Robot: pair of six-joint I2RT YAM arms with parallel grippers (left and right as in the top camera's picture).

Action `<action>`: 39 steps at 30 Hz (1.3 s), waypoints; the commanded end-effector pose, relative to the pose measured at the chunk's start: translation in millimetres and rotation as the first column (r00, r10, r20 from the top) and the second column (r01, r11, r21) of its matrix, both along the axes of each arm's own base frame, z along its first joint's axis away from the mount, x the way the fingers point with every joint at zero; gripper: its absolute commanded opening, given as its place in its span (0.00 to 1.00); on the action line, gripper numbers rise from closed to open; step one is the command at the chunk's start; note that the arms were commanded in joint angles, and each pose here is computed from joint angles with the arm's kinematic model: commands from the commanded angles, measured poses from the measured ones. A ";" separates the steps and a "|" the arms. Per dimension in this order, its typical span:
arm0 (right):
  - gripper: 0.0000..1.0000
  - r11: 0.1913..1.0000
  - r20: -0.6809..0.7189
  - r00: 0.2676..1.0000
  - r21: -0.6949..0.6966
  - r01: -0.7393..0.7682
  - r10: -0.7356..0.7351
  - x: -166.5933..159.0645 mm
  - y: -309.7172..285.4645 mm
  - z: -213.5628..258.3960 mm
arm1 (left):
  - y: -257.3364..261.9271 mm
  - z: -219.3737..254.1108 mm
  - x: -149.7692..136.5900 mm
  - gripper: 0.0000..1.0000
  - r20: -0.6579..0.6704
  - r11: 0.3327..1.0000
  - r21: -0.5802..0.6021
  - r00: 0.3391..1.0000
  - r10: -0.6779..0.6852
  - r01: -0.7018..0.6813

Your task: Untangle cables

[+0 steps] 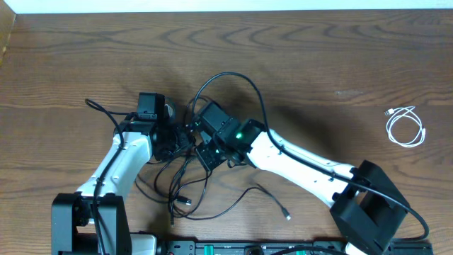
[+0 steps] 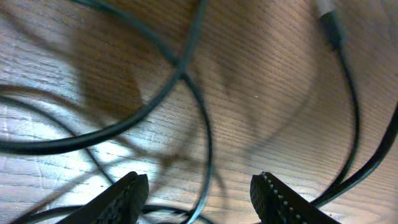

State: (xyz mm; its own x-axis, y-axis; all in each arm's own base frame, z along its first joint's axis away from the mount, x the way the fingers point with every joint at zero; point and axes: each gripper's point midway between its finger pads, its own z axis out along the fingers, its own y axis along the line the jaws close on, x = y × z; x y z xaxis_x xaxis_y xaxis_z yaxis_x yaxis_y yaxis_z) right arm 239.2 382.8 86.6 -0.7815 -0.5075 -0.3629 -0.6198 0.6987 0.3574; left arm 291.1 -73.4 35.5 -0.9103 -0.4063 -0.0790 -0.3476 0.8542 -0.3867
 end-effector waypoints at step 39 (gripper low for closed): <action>0.01 0.993 0.339 0.934 0.079 0.090 -0.111 -11.2 -77.0 158.3 | 12.2 -2.2 -8.1 0.42 -0.041 0.996 0.069 0.998 0.055 -0.052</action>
State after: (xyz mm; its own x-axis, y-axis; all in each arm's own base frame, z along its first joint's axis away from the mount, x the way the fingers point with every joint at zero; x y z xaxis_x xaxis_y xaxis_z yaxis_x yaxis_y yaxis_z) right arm 226.0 311.3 238.5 -0.6630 -0.4053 -0.6294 -0.6463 0.7342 0.2081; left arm 284.0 -51.6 27.8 -0.8778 -0.4713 -0.0857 -0.4350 0.8591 -0.2695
